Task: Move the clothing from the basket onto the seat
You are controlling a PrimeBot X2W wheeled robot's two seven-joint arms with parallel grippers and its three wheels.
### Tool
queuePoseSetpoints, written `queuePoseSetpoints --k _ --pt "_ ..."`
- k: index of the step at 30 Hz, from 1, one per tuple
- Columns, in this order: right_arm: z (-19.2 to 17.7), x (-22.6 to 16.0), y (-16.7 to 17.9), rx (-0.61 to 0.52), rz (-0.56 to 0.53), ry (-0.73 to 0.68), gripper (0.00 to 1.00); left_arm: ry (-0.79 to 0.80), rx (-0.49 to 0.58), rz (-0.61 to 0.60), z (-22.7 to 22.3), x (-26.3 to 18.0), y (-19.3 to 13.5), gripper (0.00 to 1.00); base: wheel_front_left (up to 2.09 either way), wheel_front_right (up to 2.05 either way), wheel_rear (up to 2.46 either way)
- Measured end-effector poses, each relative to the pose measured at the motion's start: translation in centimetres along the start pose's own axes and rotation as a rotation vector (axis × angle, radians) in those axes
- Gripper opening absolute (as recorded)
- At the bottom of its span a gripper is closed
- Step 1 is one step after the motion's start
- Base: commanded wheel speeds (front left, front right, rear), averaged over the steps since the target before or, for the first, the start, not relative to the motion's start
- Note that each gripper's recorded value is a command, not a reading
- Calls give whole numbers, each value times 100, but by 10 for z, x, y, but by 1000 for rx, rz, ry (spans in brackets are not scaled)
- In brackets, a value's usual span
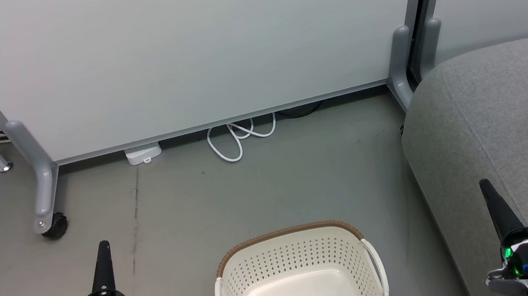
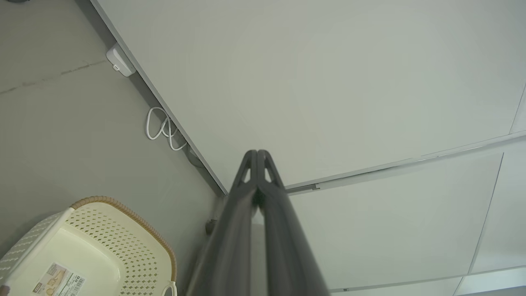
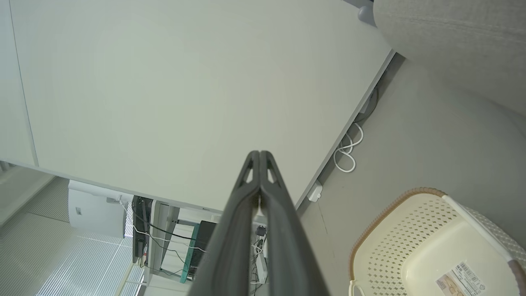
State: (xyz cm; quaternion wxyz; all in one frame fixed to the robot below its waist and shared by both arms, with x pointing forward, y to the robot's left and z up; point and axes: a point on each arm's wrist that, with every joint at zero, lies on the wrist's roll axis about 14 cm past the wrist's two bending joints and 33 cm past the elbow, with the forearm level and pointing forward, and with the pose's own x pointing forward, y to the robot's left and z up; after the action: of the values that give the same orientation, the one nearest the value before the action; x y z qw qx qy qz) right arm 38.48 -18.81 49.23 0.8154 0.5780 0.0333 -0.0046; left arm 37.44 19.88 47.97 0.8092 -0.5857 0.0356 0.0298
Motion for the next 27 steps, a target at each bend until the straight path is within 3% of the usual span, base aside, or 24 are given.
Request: queuePoseSetpoints --k 27 --pt "9 2 5 214 26 -24 0 -8 -203 -42 5 6 -13 0 0 0 0"
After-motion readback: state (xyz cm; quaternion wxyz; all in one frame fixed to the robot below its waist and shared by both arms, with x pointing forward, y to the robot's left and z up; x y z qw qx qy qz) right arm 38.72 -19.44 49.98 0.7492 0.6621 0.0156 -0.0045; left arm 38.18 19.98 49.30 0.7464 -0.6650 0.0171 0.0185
